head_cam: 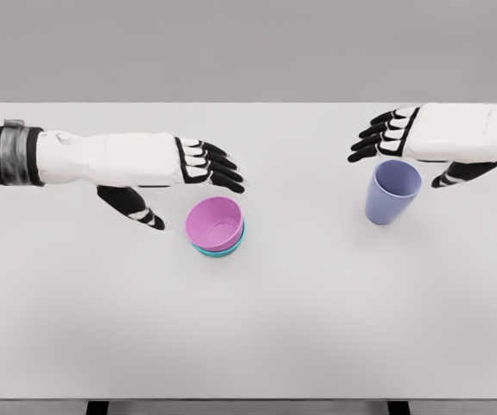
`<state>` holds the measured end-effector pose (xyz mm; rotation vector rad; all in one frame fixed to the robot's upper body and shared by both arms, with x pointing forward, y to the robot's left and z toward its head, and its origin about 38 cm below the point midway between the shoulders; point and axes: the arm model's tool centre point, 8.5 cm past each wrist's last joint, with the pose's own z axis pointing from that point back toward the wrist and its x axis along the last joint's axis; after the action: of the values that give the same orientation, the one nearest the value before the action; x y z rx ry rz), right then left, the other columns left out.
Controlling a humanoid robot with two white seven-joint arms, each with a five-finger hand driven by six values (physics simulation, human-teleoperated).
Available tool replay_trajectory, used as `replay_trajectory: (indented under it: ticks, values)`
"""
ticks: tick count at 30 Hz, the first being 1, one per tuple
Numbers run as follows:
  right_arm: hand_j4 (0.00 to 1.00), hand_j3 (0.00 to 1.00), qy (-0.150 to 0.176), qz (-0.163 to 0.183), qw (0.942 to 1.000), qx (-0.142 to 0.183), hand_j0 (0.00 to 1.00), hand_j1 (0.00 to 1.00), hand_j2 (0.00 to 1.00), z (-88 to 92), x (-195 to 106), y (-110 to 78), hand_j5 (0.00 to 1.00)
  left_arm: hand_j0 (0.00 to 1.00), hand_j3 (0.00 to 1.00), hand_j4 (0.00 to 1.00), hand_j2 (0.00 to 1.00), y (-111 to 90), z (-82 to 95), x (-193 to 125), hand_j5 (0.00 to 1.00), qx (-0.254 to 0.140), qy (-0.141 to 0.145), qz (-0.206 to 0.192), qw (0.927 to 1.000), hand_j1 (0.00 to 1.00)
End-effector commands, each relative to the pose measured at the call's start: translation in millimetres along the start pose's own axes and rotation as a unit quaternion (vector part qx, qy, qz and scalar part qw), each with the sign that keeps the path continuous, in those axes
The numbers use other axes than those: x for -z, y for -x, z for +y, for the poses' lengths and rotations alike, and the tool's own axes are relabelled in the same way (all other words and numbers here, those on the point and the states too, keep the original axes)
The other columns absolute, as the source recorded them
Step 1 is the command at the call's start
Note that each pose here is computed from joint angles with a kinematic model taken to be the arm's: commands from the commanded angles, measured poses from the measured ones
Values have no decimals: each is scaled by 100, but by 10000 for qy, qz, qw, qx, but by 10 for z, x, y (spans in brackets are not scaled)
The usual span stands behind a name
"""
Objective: Stacking bowl and cup with both arms
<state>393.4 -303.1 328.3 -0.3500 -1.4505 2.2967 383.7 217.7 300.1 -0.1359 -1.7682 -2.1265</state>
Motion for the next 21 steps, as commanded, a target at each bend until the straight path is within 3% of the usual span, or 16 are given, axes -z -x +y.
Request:
replay_trajectory:
  ticks: [1, 3, 9, 14, 21]
  values:
    - [100, 100, -131, 70, 9995, 264, 100, 100, 100, 180, 117, 135, 100, 100, 100, 100, 100, -39, 220, -467, 100, -521, -570, 19, 9970, 100]
    - [100, 100, -142, 204, 9991, 333, 100, 100, 100, 199, 78, 225, 100, 100, 100, 100, 100, 25, -9, -606, 100, -826, -534, 242, 9949, 100]
    - [100, 100, -329, 418, 9972, 532, 100, 100, 100, 390, 180, 426, 100, 100, 100, 100, 100, 281, -416, -1014, 100, -1419, -948, 915, 9811, 100]
    - [100, 100, -386, 488, 9961, 624, 100, 100, 100, 459, 324, 542, 100, 100, 100, 100, 100, 310, -442, -1025, 100, -1453, -982, 954, 9799, 100]
    - [100, 100, -502, 451, 9953, 699, 100, 100, 100, 534, 419, 563, 100, 100, 100, 100, 100, 324, -492, -1026, 100, -1543, -1011, 956, 9782, 100]
